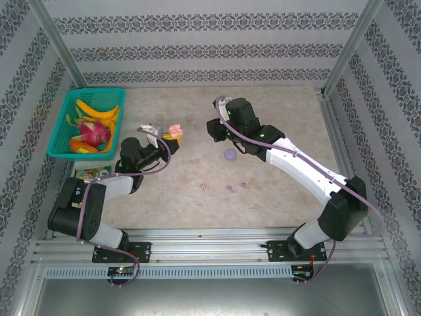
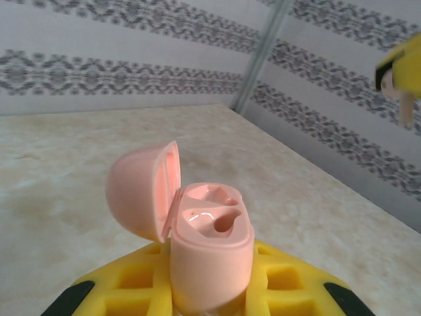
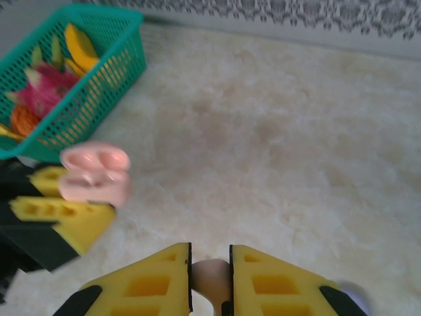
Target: Insert the wireless bluetooth earbuds into the charging case
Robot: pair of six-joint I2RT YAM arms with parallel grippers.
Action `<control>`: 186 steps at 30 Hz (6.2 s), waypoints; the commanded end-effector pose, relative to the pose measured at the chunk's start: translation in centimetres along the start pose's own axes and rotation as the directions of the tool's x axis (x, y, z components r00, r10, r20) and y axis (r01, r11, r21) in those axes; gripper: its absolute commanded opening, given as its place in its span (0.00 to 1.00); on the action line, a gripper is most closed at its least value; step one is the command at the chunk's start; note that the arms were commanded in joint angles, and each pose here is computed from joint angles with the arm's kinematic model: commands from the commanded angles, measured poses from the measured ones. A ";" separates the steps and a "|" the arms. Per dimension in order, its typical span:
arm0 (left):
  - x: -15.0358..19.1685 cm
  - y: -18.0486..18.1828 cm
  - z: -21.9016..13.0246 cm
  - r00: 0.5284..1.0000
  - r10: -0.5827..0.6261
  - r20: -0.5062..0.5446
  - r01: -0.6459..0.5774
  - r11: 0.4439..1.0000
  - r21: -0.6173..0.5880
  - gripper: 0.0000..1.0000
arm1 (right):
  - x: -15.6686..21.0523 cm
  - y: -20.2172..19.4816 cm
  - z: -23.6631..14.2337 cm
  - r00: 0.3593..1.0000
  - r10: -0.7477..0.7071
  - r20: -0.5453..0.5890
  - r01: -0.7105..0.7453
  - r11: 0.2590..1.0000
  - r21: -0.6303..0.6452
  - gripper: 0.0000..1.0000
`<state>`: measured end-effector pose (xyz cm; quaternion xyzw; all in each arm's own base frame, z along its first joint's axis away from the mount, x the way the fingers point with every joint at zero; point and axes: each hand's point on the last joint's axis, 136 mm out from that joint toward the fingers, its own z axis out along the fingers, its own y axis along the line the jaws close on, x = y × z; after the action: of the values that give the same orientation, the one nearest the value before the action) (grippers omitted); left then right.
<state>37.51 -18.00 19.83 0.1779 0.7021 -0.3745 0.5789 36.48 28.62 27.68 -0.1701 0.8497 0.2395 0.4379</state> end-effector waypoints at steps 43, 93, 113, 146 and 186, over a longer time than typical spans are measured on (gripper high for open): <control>-9.0 -7.3 5.8 0.858 0.482 0.178 -0.497 0.866 0.049 0.00 | -8.5 5.7 -6.6 0.892 0.058 0.447 0.071 0.961 -0.266 0.21; -12.3 -11.8 4.9 0.855 0.448 0.262 -0.495 0.855 0.155 0.00 | -7.4 4.6 -3.5 0.904 0.114 0.412 0.015 0.955 -0.297 0.21; -12.9 -11.8 5.0 0.856 0.443 0.268 -0.489 0.861 0.139 0.00 | -3.9 5.1 -1.8 0.949 0.021 0.315 0.084 0.945 -0.315 0.21; -10.8 -10.3 5.6 0.886 0.403 0.228 -0.436 0.891 0.122 0.00 | -10.4 3.8 -9.4 0.881 0.212 0.422 -0.045 0.927 -0.373 0.66; -10.8 -4.0 -0.6 0.898 0.395 0.194 -0.369 0.916 -0.156 0.00 | 24.1 2.8 7.0 0.759 0.086 -0.645 -0.126 0.992 -0.017 0.54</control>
<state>37.48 -18.84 30.38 0.2451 0.6141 -0.2306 0.7139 26.64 32.06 4.73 -0.1581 0.9591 0.2068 0.1110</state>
